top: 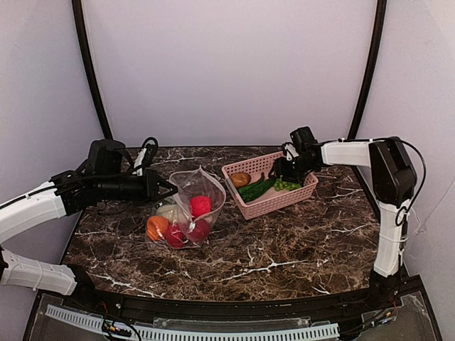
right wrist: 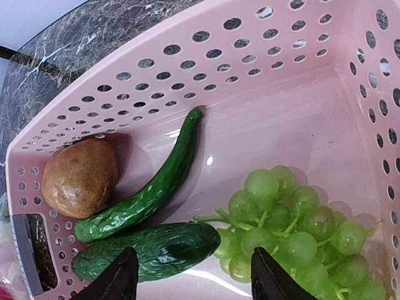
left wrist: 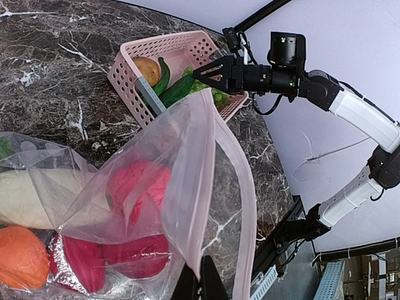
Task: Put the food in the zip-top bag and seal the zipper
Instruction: Pick up the fake vegetable from the bin.
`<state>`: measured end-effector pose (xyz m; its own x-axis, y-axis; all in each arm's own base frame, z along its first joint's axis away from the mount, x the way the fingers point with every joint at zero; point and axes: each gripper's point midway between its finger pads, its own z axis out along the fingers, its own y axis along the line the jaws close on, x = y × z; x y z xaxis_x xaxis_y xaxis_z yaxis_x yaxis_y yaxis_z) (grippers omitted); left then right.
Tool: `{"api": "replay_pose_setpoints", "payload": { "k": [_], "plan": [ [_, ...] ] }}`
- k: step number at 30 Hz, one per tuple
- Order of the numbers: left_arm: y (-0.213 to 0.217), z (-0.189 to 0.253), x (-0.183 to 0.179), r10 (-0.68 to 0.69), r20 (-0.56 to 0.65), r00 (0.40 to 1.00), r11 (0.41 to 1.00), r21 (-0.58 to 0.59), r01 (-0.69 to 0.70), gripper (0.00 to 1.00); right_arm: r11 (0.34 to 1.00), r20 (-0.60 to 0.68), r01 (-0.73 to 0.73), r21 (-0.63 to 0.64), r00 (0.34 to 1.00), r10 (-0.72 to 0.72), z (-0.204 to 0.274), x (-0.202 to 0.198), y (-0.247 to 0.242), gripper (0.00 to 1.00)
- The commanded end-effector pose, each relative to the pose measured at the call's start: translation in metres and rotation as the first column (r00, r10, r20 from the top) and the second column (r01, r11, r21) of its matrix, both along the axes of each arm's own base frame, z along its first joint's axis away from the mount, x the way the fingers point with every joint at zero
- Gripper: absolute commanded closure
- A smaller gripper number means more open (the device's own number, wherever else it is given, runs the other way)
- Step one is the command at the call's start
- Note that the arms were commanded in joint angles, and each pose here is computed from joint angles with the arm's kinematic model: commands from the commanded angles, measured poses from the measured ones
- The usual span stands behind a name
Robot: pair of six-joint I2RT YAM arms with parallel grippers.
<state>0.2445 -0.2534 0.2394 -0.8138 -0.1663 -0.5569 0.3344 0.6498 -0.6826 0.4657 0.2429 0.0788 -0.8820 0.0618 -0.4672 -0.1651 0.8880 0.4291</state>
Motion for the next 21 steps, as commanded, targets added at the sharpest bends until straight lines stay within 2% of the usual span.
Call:
{"api": "replay_pose_setpoints", "payload": {
  "k": [1, 15, 21],
  "plan": [
    [-0.001, 0.011, 0.003, -0.012, 0.023, 1.0, 1.0, -0.009, 0.012, 0.99, 0.998, 0.037, 0.007, 0.057, 0.999, -0.009, 0.003, 0.02, 0.008, 0.41],
    [0.0, 0.006, 0.006, -0.01, 0.012, 1.0, 1.0, -0.001, 0.01, 0.99, 0.988, -0.005, -0.03, 0.151, 1.0, 0.031, -0.012, 0.019, 0.025, 0.49],
    [-0.001, 0.004, 0.007, -0.011, 0.008, 1.0, 1.0, 0.0, 0.011, 0.99, 0.988, -0.018, -0.036, 0.151, 0.999, 0.039, -0.016, 0.016, 0.029, 0.51]
  ]
}}
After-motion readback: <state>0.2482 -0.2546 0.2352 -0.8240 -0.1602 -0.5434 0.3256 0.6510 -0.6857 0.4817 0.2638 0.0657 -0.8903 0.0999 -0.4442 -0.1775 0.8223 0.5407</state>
